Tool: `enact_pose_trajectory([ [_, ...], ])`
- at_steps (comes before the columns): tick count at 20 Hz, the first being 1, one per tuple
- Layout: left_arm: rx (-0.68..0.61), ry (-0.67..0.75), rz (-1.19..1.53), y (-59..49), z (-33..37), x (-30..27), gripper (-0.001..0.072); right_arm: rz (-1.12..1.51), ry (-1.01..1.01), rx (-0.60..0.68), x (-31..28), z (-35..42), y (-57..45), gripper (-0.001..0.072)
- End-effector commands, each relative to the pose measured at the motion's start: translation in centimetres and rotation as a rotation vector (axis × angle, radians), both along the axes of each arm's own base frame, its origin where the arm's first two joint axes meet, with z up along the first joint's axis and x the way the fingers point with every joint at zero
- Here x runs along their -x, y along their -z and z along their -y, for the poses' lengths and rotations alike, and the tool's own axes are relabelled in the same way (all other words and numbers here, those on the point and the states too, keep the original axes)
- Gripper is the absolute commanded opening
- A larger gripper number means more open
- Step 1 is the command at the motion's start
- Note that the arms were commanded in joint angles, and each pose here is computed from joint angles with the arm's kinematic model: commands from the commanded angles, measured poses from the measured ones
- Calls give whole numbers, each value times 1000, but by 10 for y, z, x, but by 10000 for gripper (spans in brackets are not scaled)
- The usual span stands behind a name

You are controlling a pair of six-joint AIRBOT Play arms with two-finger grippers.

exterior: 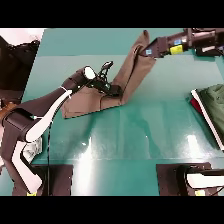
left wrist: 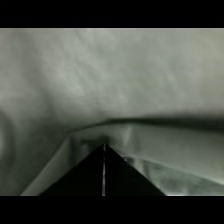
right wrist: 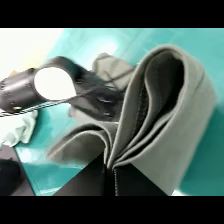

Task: Fold the shirts.

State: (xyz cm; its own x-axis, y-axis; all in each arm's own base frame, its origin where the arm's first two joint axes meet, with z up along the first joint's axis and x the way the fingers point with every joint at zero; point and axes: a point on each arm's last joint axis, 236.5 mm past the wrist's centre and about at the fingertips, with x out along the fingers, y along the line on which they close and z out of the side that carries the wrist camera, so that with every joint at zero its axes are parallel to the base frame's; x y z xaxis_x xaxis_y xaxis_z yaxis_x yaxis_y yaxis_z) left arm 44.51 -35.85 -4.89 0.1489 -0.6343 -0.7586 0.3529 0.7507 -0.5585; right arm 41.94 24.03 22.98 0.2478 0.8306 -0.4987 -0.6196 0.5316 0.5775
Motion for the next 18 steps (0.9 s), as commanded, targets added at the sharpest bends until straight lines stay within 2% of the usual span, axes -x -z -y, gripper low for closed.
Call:
enact_pose_trajectory([
  [1,-10,1,-44,-5,-18,-4,24,23,-77,-10,7,-38,-7,13],
  [5,-4,7,-7,-49,-49,-29,23,15,-144,-14,13,-73,3,12],
  [9,-94,0,107,-111,-106,-60,24,3,-181,-25,18,-109,18,13],
  [15,-281,-216,315,-204,-237,-80,24,19,-190,-62,19,-169,40,12],
  [18,-309,-295,387,-249,-279,-69,25,2,-212,-63,27,-206,67,13],
])
